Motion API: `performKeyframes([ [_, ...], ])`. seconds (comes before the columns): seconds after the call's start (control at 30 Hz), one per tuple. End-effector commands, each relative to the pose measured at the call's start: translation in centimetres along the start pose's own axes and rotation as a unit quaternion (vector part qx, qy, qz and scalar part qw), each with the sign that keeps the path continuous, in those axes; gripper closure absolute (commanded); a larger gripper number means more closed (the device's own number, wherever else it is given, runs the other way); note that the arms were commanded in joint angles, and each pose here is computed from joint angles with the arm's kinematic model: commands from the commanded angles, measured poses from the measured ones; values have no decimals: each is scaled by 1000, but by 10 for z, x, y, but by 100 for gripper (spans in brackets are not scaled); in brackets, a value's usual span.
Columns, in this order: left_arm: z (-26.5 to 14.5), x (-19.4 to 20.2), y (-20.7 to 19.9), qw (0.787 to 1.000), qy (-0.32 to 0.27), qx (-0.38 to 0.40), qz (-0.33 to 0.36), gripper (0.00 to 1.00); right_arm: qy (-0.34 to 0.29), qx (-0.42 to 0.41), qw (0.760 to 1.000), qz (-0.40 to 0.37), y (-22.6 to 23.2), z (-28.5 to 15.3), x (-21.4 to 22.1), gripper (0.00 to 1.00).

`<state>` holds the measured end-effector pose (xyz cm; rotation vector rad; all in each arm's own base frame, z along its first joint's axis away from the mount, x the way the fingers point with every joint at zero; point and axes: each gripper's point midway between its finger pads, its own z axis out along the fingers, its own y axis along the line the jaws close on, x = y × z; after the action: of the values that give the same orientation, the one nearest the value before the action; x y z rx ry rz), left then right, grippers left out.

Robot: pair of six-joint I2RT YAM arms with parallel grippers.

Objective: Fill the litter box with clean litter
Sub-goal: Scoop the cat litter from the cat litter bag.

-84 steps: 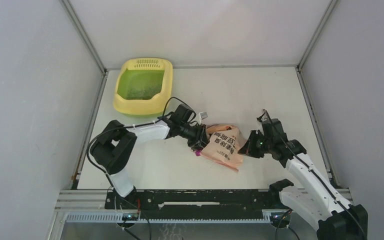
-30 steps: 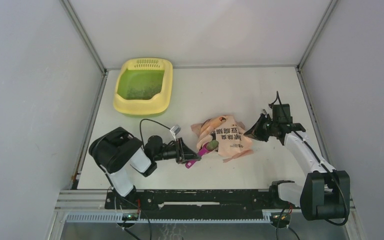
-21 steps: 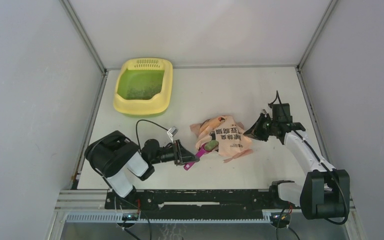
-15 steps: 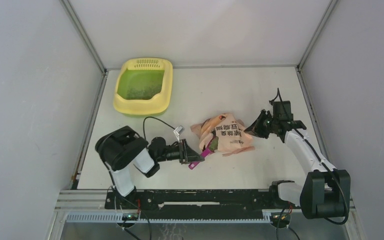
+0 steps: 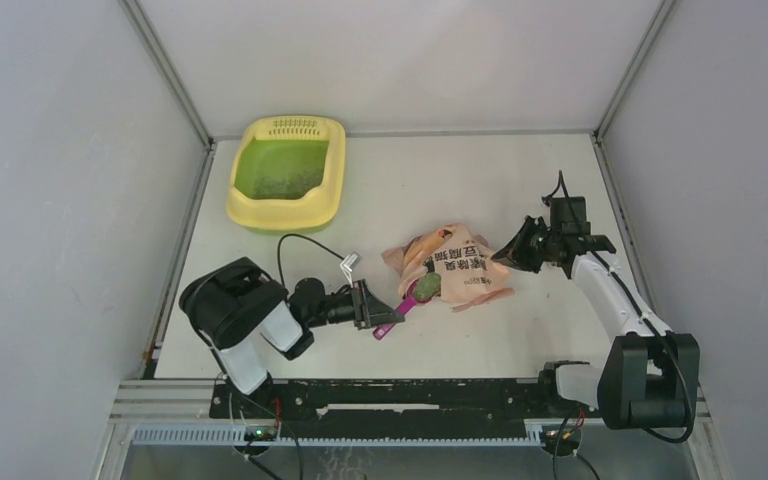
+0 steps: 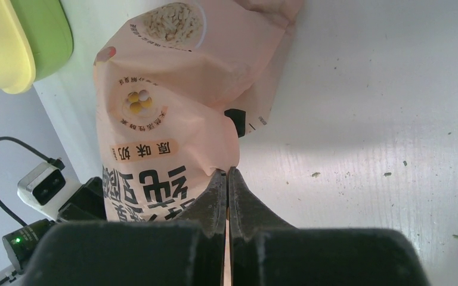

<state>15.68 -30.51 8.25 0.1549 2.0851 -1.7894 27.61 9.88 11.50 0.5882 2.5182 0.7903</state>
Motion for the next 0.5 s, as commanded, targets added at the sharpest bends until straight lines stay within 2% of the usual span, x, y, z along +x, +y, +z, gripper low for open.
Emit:
performKeyframes([
  [0.0, -13, 5, -16, 1000, -4, 21, -6, 100, -57, -7, 998, -20, 8, -9, -34, 100],
  [0.27, -23, 11, -25, 999, -3, 26, -46, 100, -60, -16, 998, -16, 10, -10, -38, 100],
  [0.47, -30, 19, -20, 999, 0, 16, -50, 100, -54, -27, 998, -10, 14, -7, -41, 100],
])
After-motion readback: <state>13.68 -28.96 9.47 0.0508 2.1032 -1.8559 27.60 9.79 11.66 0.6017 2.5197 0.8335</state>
